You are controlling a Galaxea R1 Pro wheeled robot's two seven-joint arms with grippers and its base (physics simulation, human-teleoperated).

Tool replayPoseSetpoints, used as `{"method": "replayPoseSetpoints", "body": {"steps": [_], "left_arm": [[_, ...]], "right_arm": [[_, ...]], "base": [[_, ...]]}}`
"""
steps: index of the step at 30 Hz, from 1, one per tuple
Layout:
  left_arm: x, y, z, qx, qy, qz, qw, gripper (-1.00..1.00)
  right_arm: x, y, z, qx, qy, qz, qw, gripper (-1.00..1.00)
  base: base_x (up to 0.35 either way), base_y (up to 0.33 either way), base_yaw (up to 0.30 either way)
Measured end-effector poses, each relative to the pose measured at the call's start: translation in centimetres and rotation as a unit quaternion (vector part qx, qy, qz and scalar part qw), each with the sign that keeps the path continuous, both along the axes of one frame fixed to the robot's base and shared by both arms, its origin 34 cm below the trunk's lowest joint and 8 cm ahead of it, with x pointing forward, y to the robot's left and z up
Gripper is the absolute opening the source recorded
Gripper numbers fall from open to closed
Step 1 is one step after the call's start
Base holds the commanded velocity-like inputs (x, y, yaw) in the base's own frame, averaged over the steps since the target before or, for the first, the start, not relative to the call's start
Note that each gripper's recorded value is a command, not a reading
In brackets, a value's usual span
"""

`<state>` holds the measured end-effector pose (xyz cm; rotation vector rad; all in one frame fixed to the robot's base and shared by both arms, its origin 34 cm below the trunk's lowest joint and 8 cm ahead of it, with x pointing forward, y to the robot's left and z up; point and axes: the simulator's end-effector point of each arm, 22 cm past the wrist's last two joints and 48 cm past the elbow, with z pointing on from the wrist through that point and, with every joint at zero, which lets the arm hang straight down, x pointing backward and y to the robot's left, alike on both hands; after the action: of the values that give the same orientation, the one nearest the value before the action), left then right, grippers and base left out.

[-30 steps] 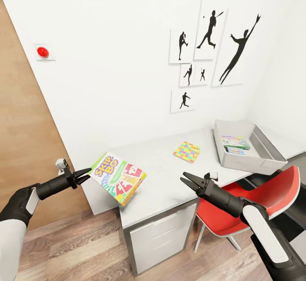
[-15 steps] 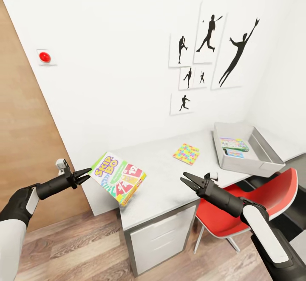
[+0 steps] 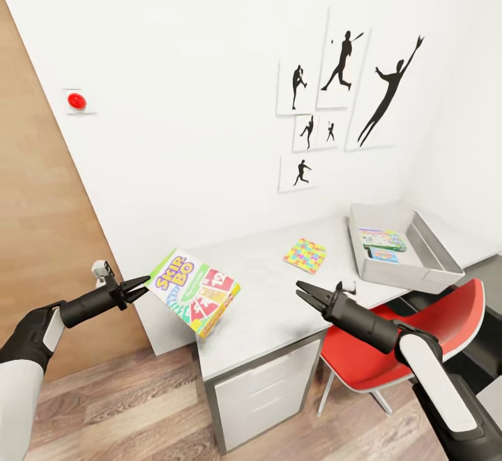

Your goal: Put all the toys in the child's room - the three board games (two on the bed and one on the table), the two jigsaw puzzles on the table, and the tennis ball on the table - inside the toy box on the table in the child's room.

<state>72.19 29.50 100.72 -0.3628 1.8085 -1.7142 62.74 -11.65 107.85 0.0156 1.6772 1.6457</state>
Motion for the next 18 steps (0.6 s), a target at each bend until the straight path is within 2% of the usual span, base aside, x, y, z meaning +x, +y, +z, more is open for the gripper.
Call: {"method": "replayPoseSetpoints", "body": {"steps": [3, 7, 18], "left_arm": [[0.0, 0.0, 0.4, 0.0, 0.0, 0.0, 1.0, -1.0], [-0.1, 0.0, 0.9, 0.0, 0.0, 0.0, 1.0, -1.0], [-0.3, 0.1, 2.2, 0.0, 0.0, 0.0, 1.0, -1.0]], "right_arm": [[0.4, -0.1, -0.3, -0.016, 0.01, -0.011, 0.9997, 1.0], [0.4, -0.1, 0.1, -0.022, 0.013, -0.015, 0.9996, 1.0], [-0.2, 0.8, 2.3, 0.003, 0.008, -0.005, 1.0, 1.0]], "base": [[0.0, 0.0, 0.0], [0.0, 0.0, 0.0], [0.0, 0.0, 0.0]]}}
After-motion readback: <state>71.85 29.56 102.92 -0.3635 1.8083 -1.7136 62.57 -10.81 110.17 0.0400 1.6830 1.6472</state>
